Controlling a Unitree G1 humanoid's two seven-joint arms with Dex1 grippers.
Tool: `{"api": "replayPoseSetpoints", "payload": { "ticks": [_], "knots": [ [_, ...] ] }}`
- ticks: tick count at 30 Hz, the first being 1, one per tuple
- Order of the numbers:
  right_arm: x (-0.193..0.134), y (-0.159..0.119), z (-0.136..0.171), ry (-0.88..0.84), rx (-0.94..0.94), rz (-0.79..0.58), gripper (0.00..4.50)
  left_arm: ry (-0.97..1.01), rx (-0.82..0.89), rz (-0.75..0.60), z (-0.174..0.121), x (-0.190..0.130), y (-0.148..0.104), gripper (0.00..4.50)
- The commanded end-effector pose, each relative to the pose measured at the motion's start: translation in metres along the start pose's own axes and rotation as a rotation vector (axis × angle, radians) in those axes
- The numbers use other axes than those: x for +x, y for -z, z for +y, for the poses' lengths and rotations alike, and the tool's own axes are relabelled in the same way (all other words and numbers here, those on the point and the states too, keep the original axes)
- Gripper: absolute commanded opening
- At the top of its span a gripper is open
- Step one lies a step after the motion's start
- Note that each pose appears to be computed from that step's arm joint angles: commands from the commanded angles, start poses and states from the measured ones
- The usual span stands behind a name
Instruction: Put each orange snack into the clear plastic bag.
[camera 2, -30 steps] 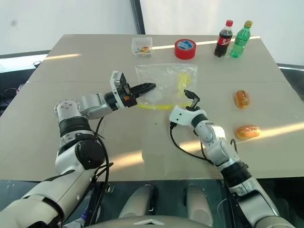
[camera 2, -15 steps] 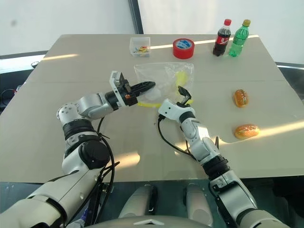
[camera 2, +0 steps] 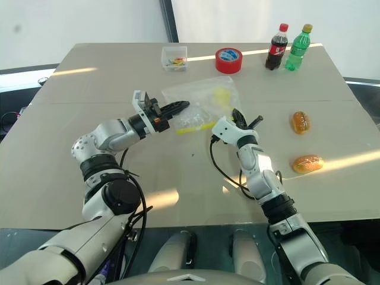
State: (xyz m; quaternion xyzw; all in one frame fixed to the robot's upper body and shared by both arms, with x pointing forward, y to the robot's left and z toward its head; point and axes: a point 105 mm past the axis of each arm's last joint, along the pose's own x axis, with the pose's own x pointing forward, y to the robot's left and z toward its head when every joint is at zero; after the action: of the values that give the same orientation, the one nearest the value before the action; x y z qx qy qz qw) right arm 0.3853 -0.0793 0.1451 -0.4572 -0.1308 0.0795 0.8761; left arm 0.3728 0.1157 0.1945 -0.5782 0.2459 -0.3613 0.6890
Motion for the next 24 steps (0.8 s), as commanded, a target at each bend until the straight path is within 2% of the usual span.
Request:
{"api": "replayPoseSetpoints", "payload": {
  "ticks": [1,2,5,8,9,10,13,14,18,20,24],
  "knots": [
    [0.001,-0.021,-0.022,0.037,-0.009,-0.086,0.05,-0.019,0.082,-0.022,-0.005,-0.004,-0.001,0.0],
    [0.001,-0.021,-0.026,0.036,-0.012,-0.092,0.05,-0.051,0.121,-0.028,-0.003,-0.006,-0.001,0.0],
    [0.003,-0.016,-0.047,0.028,-0.032,-0.098,0.0,-0.072,0.252,-0.012,-0.005,-0.014,0.005,0.7],
    [0.007,-0.01,-0.063,0.008,-0.048,-0.092,0.0,-0.214,0.523,-0.013,0.005,-0.026,0.005,2.0],
    [0.009,-0.009,-0.067,0.001,-0.047,-0.088,0.0,-0.232,0.608,-0.013,0.005,-0.028,0.005,2.31],
    [0.011,-0.006,-0.07,-0.026,-0.059,-0.078,0.0,-0.212,0.753,-0.016,-0.002,-0.032,0.005,2.83],
    [0.017,0.0,-0.081,-0.069,-0.055,-0.041,0.0,-0.144,1.084,0.006,-0.019,-0.039,0.009,2.83],
    [0.021,0.003,-0.084,-0.084,-0.054,-0.017,0.0,-0.136,1.271,0.021,-0.027,-0.039,0.012,2.83],
    [0.032,0.008,-0.089,-0.117,-0.01,0.038,0.0,-0.091,1.82,0.039,-0.054,-0.028,0.033,2.83],
    [0.037,0.006,-0.086,-0.14,0.008,0.052,0.0,-0.061,1.932,0.076,-0.055,-0.021,0.049,2.83],
    [0.045,-0.002,-0.08,-0.168,0.033,0.061,0.0,-0.005,1.948,0.159,-0.047,-0.011,0.073,2.83]
  ]
}}
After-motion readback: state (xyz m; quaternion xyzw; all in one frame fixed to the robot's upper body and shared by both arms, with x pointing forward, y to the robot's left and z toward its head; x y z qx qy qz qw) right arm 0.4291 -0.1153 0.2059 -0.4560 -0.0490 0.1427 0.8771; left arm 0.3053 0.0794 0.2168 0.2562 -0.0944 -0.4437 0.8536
